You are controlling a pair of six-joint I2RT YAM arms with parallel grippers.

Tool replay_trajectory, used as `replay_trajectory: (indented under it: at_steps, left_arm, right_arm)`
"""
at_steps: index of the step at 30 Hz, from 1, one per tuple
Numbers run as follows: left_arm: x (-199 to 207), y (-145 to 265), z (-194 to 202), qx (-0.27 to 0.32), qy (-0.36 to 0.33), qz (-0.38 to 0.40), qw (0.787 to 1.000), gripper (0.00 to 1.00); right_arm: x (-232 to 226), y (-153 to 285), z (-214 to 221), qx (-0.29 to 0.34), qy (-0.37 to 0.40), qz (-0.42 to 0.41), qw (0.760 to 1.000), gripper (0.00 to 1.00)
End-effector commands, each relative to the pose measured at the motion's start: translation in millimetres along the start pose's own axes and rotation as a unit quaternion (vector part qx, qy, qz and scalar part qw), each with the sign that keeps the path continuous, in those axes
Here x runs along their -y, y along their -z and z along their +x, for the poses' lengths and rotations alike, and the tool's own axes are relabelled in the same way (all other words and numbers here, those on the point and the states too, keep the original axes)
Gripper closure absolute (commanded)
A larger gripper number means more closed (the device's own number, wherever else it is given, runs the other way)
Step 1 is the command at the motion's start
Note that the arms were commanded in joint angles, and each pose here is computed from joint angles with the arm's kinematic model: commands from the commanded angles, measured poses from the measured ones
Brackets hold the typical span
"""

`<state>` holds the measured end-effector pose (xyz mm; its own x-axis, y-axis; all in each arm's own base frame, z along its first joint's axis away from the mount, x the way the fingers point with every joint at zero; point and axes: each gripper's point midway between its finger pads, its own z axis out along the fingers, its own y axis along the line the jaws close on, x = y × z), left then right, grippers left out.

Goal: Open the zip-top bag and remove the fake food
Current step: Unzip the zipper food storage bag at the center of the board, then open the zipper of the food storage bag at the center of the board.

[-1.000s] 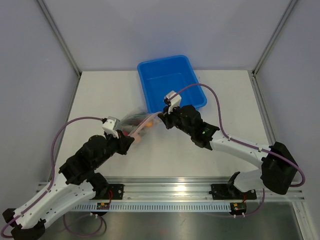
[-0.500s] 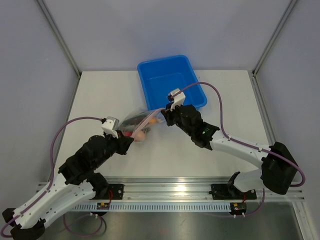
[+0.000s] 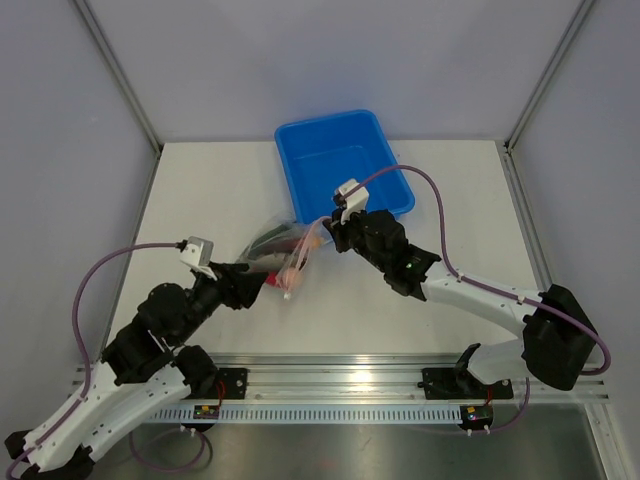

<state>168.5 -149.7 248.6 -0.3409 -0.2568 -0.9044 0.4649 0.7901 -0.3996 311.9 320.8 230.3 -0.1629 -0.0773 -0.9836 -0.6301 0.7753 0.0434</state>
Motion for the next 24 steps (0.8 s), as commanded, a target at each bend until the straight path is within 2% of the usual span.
replay_trajectory:
  at_steps: [1,5,9,13,24]
  left_arm:
    - [18,-6,-34,0.047,-0.007,0.025,0.999,0.40]
    - [16,-32,-27,0.011,-0.036,-0.001,0.999,0.41]
    - [29,-53,-26,0.004,-0.050,0.025,0.998,0.42]
    - [32,-69,-16,-0.033,-0.065,0.022,0.997,0.45]
    - [40,-76,-16,-0.033,-0.086,0.039,0.995,0.51]
  right_arm:
    - [-9,8,-39,0.064,0.022,-0.037,0.997,1.00]
    - [-13,10,-37,0.064,0.022,-0.049,0.996,1.00]
    - [-12,7,-35,0.059,0.019,-0.044,0.997,1.00]
    - [-14,6,-34,0.055,0.018,-0.050,0.997,1.00]
    - [-18,2,-30,0.044,0.017,-0.059,0.997,1.00]
